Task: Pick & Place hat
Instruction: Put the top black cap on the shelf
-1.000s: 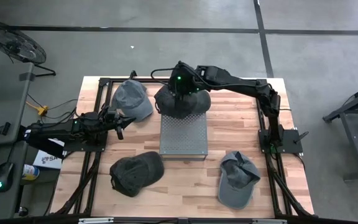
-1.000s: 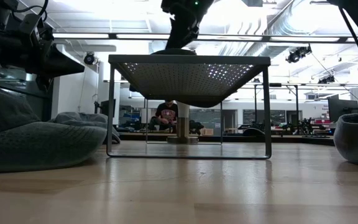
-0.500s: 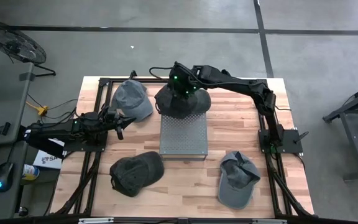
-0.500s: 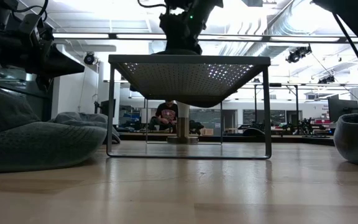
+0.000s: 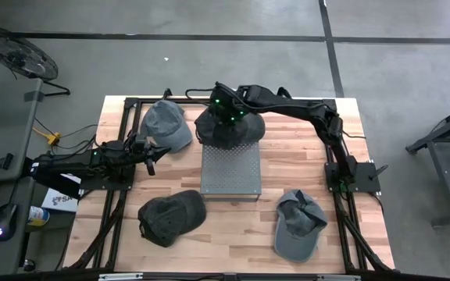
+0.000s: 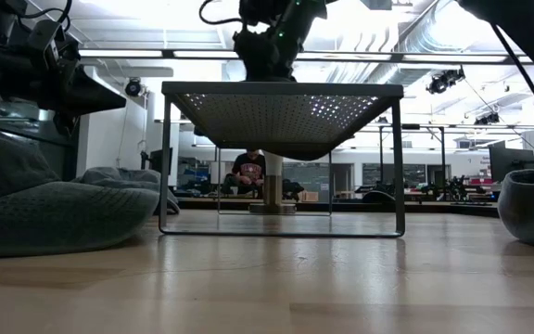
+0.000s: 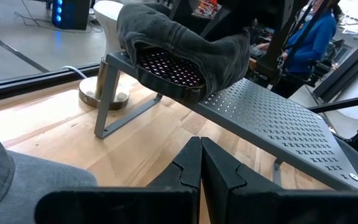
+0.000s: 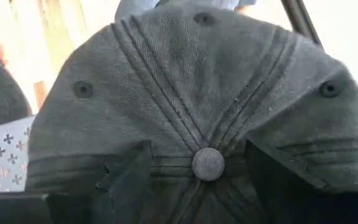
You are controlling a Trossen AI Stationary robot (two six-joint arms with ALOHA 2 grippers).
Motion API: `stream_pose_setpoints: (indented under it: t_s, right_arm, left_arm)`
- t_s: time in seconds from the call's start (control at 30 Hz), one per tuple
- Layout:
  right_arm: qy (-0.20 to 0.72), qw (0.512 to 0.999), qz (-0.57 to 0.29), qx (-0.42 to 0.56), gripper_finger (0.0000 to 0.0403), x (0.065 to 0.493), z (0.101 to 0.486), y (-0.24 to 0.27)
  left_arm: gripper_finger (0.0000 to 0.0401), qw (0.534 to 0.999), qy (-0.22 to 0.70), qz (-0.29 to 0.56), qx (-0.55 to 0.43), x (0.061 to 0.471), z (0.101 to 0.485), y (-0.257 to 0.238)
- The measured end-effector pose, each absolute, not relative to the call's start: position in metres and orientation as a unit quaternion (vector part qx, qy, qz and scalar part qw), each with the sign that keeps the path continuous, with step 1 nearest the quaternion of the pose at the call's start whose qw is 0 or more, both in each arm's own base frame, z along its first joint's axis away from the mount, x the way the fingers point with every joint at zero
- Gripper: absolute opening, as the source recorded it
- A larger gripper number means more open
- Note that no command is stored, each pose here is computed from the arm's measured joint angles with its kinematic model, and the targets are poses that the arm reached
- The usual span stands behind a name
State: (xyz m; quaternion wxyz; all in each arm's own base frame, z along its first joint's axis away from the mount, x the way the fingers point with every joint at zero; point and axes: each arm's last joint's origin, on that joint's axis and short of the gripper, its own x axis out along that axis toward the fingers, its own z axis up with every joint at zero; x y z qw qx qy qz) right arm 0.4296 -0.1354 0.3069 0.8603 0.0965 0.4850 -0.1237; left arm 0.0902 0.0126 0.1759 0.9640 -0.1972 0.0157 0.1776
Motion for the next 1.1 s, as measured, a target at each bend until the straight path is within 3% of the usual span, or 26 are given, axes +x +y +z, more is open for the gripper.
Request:
stream_pose_setpoints:
  t_s: [0.17,0.27,0.4,0.6,0.8,1.1]
  right_arm:
    - [0.497,0.852,-0.127,0.108,0.0244,0.432,0.298,-0.136]
    - [0.496,0.853,-0.124,0.105,0.0219,0.433,0.299,-0.134]
    - [0.5,0.852,-0.122,0.101,0.0154,0.432,0.299,-0.133]
    - [0.502,0.852,-0.117,0.094,0.0018,0.433,0.298,-0.13]
    - [0.503,0.852,-0.112,0.095,0.0002,0.431,0.306,-0.123]
    - [0.476,0.87,-0.11,0.071,0.0,0.423,0.356,-0.104]
  left_arm:
    - [0.0001,0.964,0.016,0.178,-0.197,0.09,0.176,0.013]
    - [0.0001,0.964,0.016,0.178,-0.197,0.09,0.176,0.013]
    - [0.0001,0.964,0.016,0.178,-0.197,0.09,0.176,0.013]
    - [0.0001,0.964,0.016,0.178,-0.197,0.09,0.176,0.013]
    - [0.0001,0.964,0.016,0.178,-0.197,0.09,0.176,0.013]
    - [0.0001,0.964,0.016,0.178,-0.197,0.09,0.176,0.013]
